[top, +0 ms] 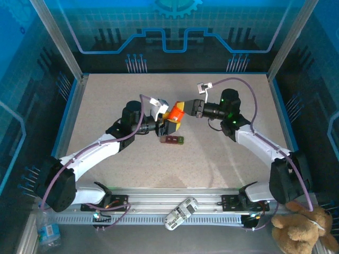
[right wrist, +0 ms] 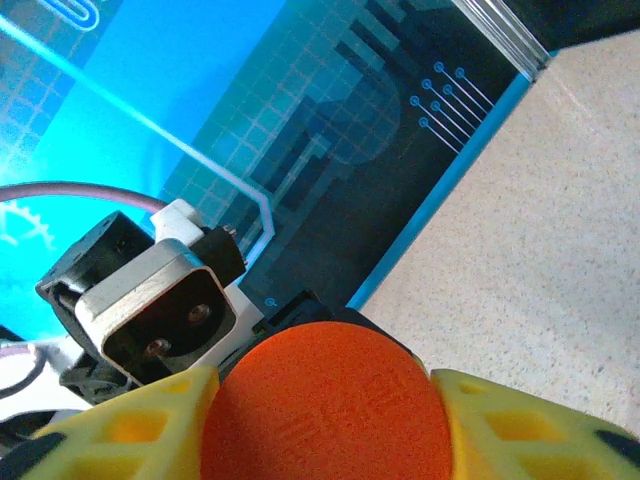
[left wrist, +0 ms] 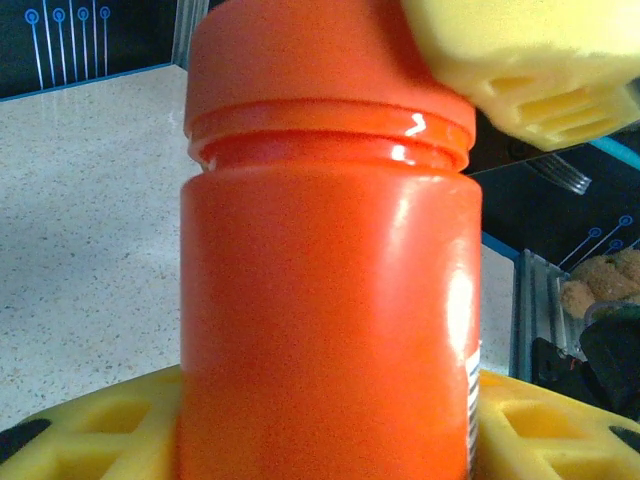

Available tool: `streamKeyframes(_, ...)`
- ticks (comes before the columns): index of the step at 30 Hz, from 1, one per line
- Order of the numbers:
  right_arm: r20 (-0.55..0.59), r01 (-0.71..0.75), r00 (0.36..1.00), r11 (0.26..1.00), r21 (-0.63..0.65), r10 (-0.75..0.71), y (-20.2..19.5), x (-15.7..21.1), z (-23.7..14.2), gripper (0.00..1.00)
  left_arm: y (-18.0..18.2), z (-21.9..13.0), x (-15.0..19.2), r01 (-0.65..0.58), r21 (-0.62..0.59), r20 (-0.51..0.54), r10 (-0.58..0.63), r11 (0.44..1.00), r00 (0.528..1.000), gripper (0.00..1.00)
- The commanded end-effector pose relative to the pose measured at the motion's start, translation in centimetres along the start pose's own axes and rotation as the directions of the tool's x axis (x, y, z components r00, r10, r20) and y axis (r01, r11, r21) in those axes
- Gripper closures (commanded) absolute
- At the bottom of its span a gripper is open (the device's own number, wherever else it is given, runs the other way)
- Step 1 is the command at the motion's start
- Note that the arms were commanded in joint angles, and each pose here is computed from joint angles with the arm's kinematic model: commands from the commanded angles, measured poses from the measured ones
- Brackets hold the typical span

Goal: Sort the pills into containers

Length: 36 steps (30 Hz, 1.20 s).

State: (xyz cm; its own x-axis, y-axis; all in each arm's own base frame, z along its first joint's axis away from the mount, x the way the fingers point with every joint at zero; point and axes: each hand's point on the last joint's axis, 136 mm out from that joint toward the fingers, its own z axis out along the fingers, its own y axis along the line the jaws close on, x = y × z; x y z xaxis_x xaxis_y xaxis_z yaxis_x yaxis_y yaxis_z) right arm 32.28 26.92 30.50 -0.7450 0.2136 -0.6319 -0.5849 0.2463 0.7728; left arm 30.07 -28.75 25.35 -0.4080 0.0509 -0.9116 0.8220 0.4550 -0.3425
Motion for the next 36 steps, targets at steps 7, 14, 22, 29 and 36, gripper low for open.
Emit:
streamKeyframes(7, 0.136, -0.166, 0.982, 0.939, 0.300, 0.130, -1.0, -3.1, -3.4, 0.18, 1.0, -1.0, -0.6, -0.038, -0.055, -0.015, 0.037, 0.998, 0.999, 1.00)
streamKeyframes(14, 0.177, -0.307, 0.951, 0.824, 0.476, 0.252, -3.4, -1.4, -3.7, 0.17, 2.0, -0.9, 0.2, -0.080, -0.106, -0.064, 0.073, 0.991, 0.995, 1.00)
streamKeyframes(22, 0.107, -0.271, 0.962, 0.841, 0.468, 0.250, -2.5, -0.7, 0.0, 0.16, 2.0, -0.5, 0.4, -0.093, -0.101, -0.087, 0.084, 0.991, 0.993, 1.00)
streamKeyframes(29, 0.068, -0.259, 0.964, 0.846, 0.466, 0.258, -2.5, 0.1, 2.0, 0.17, 1.9, -0.2, 0.6, -0.093, -0.096, -0.091, 0.084, 0.991, 0.992, 1.00)
streamKeyframes(36, 0.039, -0.265, 0.960, 0.854, 0.448, 0.277, -2.5, 1.2, 3.0, 0.31, 2.0, -0.1, 0.6, -0.092, -0.097, -0.091, 0.083, 0.991, 0.992, 1.00)
